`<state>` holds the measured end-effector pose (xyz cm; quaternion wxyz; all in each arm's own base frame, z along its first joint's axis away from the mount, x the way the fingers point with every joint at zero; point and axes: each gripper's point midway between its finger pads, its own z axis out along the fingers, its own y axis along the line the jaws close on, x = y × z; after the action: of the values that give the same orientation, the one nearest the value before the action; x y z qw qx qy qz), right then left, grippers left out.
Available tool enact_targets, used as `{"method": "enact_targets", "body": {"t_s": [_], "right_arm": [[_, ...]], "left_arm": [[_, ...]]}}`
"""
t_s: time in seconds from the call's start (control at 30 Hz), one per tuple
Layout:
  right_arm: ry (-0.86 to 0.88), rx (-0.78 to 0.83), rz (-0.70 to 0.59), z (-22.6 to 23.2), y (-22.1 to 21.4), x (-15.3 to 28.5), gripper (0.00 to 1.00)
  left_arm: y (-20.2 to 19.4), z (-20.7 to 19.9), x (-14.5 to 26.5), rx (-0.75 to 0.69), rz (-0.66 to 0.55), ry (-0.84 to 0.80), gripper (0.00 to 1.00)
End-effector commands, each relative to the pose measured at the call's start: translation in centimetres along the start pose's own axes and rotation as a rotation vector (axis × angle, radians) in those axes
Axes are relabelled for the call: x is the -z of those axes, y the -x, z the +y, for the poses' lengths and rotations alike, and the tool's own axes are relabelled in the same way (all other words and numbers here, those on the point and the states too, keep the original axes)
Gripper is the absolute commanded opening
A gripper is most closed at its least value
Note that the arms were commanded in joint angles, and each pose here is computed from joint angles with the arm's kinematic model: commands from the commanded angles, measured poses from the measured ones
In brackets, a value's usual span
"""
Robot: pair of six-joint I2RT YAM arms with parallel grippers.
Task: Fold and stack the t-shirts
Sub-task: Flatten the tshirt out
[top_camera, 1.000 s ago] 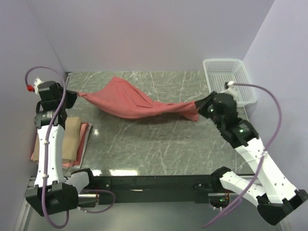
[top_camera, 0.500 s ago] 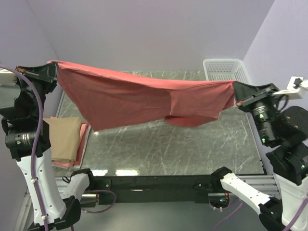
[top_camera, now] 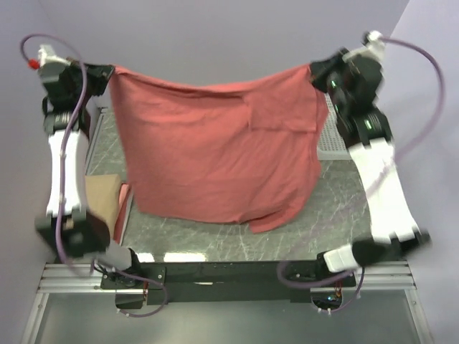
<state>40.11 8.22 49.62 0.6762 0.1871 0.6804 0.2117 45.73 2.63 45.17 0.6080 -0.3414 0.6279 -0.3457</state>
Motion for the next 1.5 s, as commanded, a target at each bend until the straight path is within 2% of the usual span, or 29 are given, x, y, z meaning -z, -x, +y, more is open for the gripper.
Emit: {"method": "enact_targets", "body": {"t_s": [0.0, 0.03, 0.07, 0.1, 0.13, 0.17, 0.27, 0.37, 0.47, 0.53, 0.57, 0.6, 0.63, 0.67, 0.7, 0.73, 0.77, 0.8, 0.87, 0.9, 0.93, 1.0, 1.03, 1.13, 1.17, 1.3, 1.47], "right_arm": [[0.174, -0.051, -0.111, 3.9, 5.1, -4.0, 0.00], [0.187, -0.053, -0.120, 4.4, 5.6, -4.9, 0.00], [0.191, -0.054, -0.080, 3.9, 4.2, -7.8, 0.00], [0.208, -0.054, -0.091, 4.4, 4.9, -8.4, 0.00], [0.256, -0.054, -0.161, 6.1, 7.9, -7.5, 0.00], [0.253, -0.052, -0.168, 5.9, 8.0, -8.5, 0.00], [0.317, -0.085, -0.287, 5.9, 11.9, -7.6, 0.00], [0.350, -0.103, -0.335, 6.1, 13.4, -5.9, 0.00], [0.321, -0.102, -0.303, 4.8, 12.1, -6.1, 0.00], [0.272, -0.115, -0.229, 2.7, 8.8, -7.4, 0.00], [0.267, -0.128, -0.211, 2.4, 8.1, -7.1, 0.00], [0.225, -0.138, -0.141, 0.6, 4.9, -8.1, 0.00], [0.216, -0.144, -0.118, 0.1, 4.1, -7.6, 0.00], [0.192, -0.153, -0.082, -0.8, 2.5, -7.6, 0.00], [0.134, -0.163, -0.005, -3.3, -1.4, -8.1, 0.00], [0.121, -0.168, 0.008, -3.8, -2.2, -7.1, 0.00], [0.085, -0.175, 0.029, -5.2, -3.5, -6.9, 0.00], [0.024, -0.185, 0.102, -7.8, -7.2, -6.8, 0.00], [-0.026, -0.193, 0.166, -9.9, -10.0, -5.6, 0.00], [-0.078, -0.197, 0.232, -12.0, -13.3, -4.9, 0.00], [-0.101, -0.202, 0.256, -12.9, -14.4, -4.2, 0.00], [-0.166, -0.219, 0.350, -15.8, -18.7, -2.6, 0.00], [-0.179, -0.221, 0.371, -16.3, -19.7, -1.9, 0.00], [-0.266, -0.219, 0.460, -19.0, -23.5, 0.2, 0.00], [-0.305, -0.217, 0.514, -20.0, -25.2, 1.2, 0.00], [-0.406, -0.207, 0.581, -23.1, -27.5, 3.8, 0.00], [-0.503, -0.167, 0.600, -25.9, -28.6, 6.4, 0.00]], "left_arm": [[2.3, -5.2, -4.4, -0.010, -0.024, -0.205, 0.00], [2.0, -5.3, -5.7, -0.006, 0.000, -0.214, 0.00], [2.8, -5.9, -8.0, -0.006, -0.004, -0.237, 0.00], [2.9, -6.3, -8.9, 0.002, 0.006, -0.255, 0.00], [3.2, -6.8, -9.7, 0.016, 0.012, -0.277, 0.00], [4.0, -8.0, -10.7, 0.004, 0.001, -0.319, 0.00], [6.5, -10.4, -10.3, 0.008, -0.047, -0.418, 0.00], [7.8, -10.6, -8.9, -0.001, -0.079, -0.453, 0.00], [8.0, -8.7, -8.4, -0.033, -0.090, -0.406, 0.00], [7.0, -7.0, -8.7, -0.026, -0.057, -0.373, 0.00], [5.7, -4.8, -9.2, -0.001, -0.021, -0.325, 0.00], [4.9, -3.7, -9.3, 0.012, 0.001, -0.300, 0.00], [2.8, -0.4, -9.9, 0.040, 0.050, -0.232, 0.00], [2.4, 0.1, -9.1, 0.040, 0.054, -0.215, 0.00], [1.5, 1.4, -8.9, 0.044, 0.065, -0.185, 0.00], [0.8, 3.0, -8.6, 0.051, 0.063, -0.142, 0.01], [-1.1, 6.0, -7.9, 0.078, 0.093, -0.074, 0.00], [-2.1, 7.4, -7.4, 0.084, 0.104, -0.048, 0.00], [-5.1, 11.7, -5.8, 0.122, 0.139, 0.046, 0.00], [-6.2, 13.3, -5.1, 0.136, 0.154, 0.084, 0.00], [-8.5, 16.4, -4.0, 0.167, 0.189, 0.156, 0.00], [-9.9, 18.2, -2.2, 0.176, 0.191, 0.211, 0.00], [-11.6, 20.6, -1.0, 0.192, 0.214, 0.268, 0.00], [-13.8, 24.2, 1.9, 0.204, 0.231, 0.410, 0.00], [-13.9, 24.6, 2.9, 0.202, 0.221, 0.437, 0.00], [-16.0, 27.5, 6.8, 0.196, 0.232, 0.552, 0.00], [-17.7, 29.0, 9.8, 0.162, 0.261, 0.594, 0.00]]}}
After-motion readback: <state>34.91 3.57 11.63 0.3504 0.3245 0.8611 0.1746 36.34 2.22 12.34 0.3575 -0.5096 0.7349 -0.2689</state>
